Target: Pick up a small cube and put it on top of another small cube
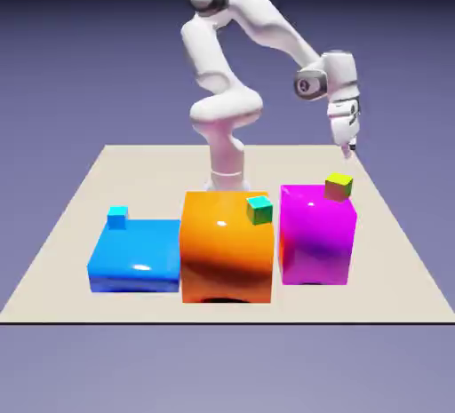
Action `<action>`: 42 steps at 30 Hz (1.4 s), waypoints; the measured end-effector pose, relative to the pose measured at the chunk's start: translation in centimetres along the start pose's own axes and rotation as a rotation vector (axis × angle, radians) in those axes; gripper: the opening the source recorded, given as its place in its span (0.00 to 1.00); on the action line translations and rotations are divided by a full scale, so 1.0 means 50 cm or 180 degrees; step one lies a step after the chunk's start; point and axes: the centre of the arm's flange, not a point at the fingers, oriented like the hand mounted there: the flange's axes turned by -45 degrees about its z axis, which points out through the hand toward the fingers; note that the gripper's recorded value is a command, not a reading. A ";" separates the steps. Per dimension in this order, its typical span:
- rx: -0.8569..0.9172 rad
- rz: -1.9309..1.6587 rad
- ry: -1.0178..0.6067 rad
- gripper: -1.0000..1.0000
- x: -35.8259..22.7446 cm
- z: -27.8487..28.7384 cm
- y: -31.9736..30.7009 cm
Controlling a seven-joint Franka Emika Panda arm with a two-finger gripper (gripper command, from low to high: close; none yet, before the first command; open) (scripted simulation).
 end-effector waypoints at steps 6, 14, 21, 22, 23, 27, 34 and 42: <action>0.0083 -0.1050 -0.0478 0.50 -0.136 0.043 -0.234; -0.0073 -0.2399 -0.1112 0.50 -0.419 0.100 -0.409; -0.0463 -0.3486 -0.1625 0.50 -0.684 0.156 -0.414; -0.0538 -0.3631 -0.1693 0.50 -0.718 0.165 -0.404; -0.0618 -0.3773 -0.1759 0.50 -0.752 0.174 -0.391; -0.0982 -0.4310 -0.2002 0.50 -0.868 0.211 -0.321; -0.1783 -0.5102 -0.2328 0.50 -0.989 0.280 -0.141; -0.2902 -0.5731 -0.2498 0.50 -0.982 0.355 0.084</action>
